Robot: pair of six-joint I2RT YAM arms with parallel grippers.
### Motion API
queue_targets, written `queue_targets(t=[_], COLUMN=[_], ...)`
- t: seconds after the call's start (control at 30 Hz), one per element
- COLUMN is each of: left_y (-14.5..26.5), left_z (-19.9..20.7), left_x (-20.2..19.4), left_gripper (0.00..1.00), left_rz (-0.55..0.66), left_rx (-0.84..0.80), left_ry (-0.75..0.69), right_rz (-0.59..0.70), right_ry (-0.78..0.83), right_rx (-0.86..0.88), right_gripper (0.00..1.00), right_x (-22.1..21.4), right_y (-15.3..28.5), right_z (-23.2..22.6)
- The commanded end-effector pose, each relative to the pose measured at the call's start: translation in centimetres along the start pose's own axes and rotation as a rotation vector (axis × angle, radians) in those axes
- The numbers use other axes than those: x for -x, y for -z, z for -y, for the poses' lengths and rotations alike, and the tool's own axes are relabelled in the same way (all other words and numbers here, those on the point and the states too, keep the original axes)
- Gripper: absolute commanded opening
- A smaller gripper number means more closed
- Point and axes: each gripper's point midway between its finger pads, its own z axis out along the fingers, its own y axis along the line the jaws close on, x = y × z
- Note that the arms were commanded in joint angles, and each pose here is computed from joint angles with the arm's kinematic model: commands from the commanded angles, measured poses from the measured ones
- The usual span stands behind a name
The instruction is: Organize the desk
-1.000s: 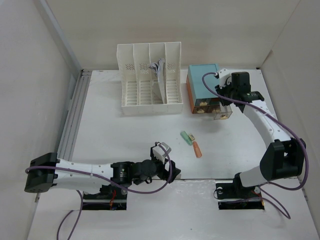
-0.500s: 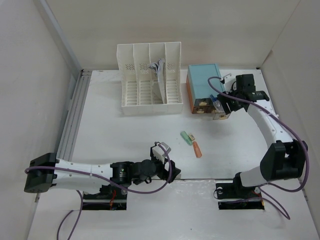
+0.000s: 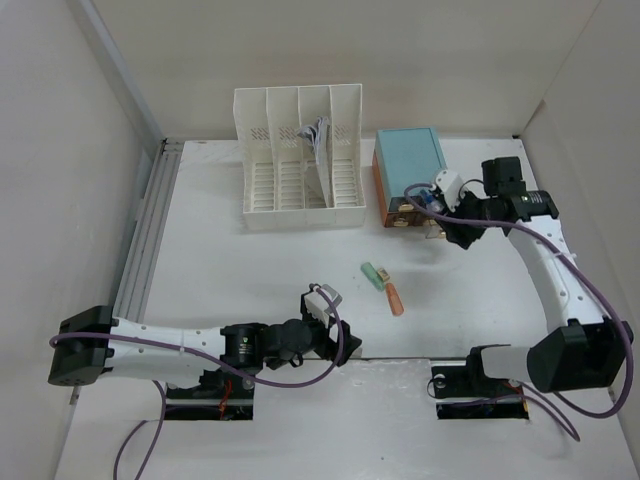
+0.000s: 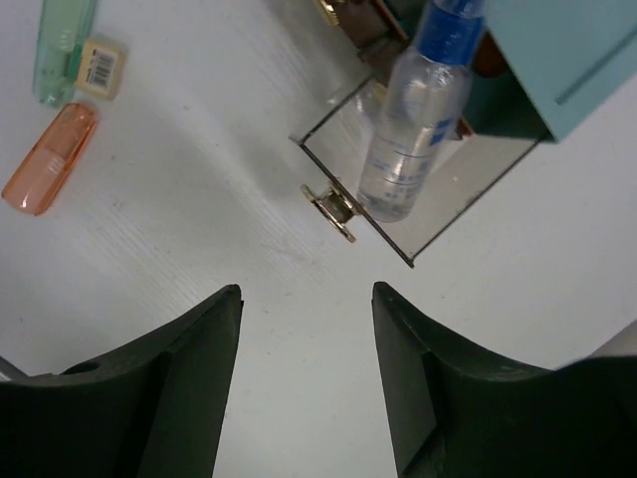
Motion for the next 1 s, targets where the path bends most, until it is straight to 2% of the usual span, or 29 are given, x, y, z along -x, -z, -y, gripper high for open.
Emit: queue_targets(t=[0.0, 0.1, 0.2, 0.6, 0.83, 0.97], left_y=[0.2, 0.3, 0.5, 0.7, 0.7, 0.4], left_z=[0.4, 0.5, 0.5, 0.1, 0.1, 0.0], left_x=[0.8, 1.0, 1.1, 0.9, 0.9, 0.6], left_gripper=[0.78, 0.78, 0.78, 0.78, 0.78, 0.78], left_rz=[0.033, 0.040, 0.041, 0.039, 0.039, 0.031], left_rx=[-0.019, -0.024, -0.025, -0.013, -0.013, -0.007], left_ry=[0.017, 0.021, 0.022, 0.027, 0.027, 0.022], right_rz=[0.043, 0.023, 0.062, 0.048, 0.096, 0.130], right_ry=[0.172, 0.174, 0.177, 0.150, 0.193, 0.231], right_rx=[0.114, 0.132, 0.115, 0.131, 0.220, 0.202], right_gripper=[0.61, 0.62, 0.65, 0.65, 0.61, 0.61], right_x=[0.8, 0.4, 1.8, 2.2, 2.9, 3.8], right_y=[-0.3, -1.6, -2.0, -4.4, -1.3, 0.4], right_z=[-1.2, -0.5, 0.4, 1.9, -0.9, -1.1])
